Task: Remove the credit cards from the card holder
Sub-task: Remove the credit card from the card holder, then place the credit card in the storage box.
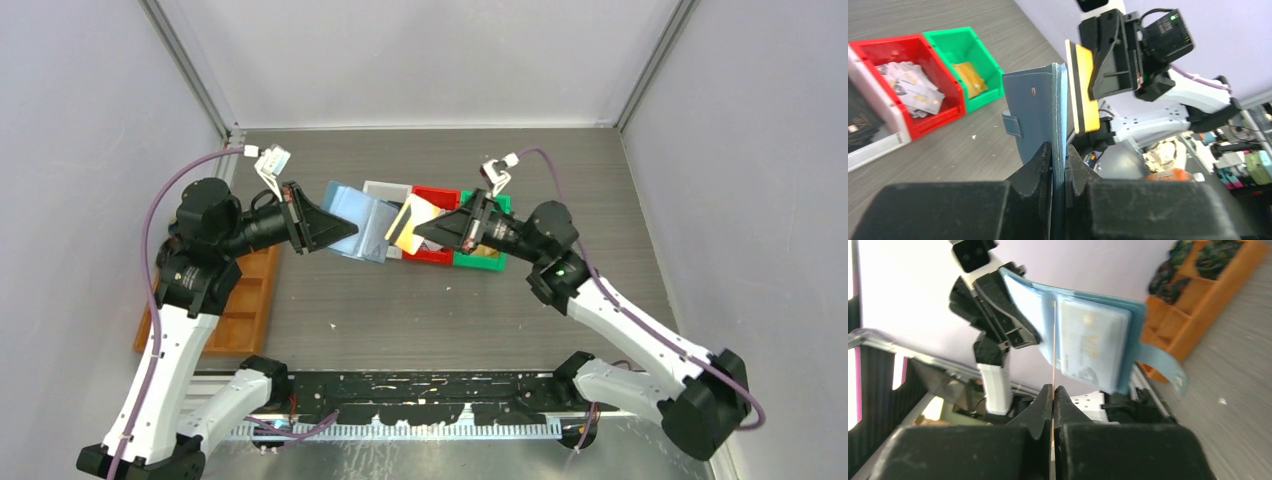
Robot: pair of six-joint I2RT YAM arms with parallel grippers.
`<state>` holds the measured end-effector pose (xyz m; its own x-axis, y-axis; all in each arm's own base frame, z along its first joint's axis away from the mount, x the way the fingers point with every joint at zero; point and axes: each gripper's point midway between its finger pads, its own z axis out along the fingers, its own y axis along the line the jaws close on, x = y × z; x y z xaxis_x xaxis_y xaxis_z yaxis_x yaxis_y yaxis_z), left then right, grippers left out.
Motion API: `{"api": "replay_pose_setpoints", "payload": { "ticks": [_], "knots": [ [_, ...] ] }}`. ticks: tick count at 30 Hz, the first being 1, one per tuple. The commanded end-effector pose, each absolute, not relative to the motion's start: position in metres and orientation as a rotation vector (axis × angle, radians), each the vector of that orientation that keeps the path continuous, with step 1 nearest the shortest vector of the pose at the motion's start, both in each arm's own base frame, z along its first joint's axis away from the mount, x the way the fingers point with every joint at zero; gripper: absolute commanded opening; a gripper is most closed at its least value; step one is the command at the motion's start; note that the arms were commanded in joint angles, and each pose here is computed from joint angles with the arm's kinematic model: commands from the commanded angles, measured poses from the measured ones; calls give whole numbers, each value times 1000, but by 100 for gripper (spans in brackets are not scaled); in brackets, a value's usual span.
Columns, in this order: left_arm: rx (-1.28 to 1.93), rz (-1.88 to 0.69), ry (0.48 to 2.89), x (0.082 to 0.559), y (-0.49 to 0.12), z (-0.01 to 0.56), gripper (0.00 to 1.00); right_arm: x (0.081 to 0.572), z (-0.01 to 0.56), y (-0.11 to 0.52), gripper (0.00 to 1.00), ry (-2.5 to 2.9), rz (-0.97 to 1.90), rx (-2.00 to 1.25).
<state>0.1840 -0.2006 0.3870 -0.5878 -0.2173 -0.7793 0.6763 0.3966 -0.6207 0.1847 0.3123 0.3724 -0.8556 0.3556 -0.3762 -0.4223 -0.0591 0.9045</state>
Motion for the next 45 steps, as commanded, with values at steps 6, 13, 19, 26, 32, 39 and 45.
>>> {"api": "replay_pose_setpoints", "payload": {
  "ticks": [6,13,19,26,32,39,45],
  "knots": [
    [488,-1141,1695,184,-189,402,0,223,266,224,1,2282,1125,18],
    [517,-1150,1683,177,-189,402,0,262,195,155,1,2600,360,150],
    [528,-1150,1677,172,-189,402,0,292,178,131,1,2616,14,169],
    [529,-1156,1677,171,-189,402,0,322,158,140,1,2639,-196,95],
    [527,-1161,1675,169,-189,403,0,349,134,140,1,2644,-404,58],
    [538,-1168,1661,164,-189,407,0,369,97,138,8,2674,-610,34],
    [542,-1162,1663,163,-188,407,0,376,97,164,34,2687,-438,72]
  ]
}}
